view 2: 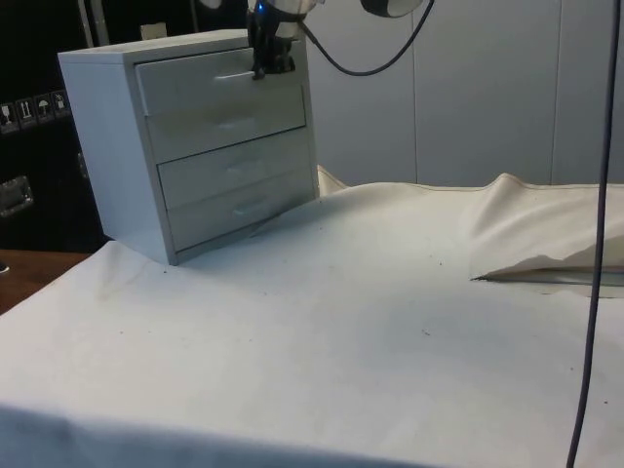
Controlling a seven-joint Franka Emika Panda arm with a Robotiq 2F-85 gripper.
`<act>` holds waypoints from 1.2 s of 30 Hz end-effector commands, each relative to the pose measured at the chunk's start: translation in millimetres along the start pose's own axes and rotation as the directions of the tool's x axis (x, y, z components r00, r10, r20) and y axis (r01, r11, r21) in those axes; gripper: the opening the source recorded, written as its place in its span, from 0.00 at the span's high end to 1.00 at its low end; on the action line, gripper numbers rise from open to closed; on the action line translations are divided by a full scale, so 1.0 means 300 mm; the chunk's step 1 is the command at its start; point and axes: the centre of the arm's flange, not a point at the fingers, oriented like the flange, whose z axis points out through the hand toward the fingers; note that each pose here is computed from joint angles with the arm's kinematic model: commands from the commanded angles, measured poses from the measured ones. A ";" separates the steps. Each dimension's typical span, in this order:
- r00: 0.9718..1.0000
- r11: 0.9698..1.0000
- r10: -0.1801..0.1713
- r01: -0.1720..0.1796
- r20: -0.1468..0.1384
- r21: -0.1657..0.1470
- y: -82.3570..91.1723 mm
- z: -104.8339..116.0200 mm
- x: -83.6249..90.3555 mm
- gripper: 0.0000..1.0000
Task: Open the drawer, then close it.
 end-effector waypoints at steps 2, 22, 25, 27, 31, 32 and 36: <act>1.000 1.000 0.000 0.000 -0.008 0.007 -0.014 -0.015 0.010 1.00; 1.000 0.999 0.013 -0.013 -0.007 0.032 -0.040 -0.041 -0.023 1.00; 1.000 0.999 0.014 -0.014 -0.003 0.029 -0.030 -0.032 -0.025 1.00; 1.000 1.000 0.015 -0.015 0.005 0.023 -0.019 -0.013 -0.030 1.00; 1.000 1.000 0.019 -0.019 0.014 0.015 0.000 0.017 -0.035 1.00; 0.999 1.000 0.021 -0.021 0.025 0.007 0.004 0.011 -0.034 1.00; 0.999 1.000 0.022 -0.022 0.024 0.005 0.017 0.046 -0.038 1.00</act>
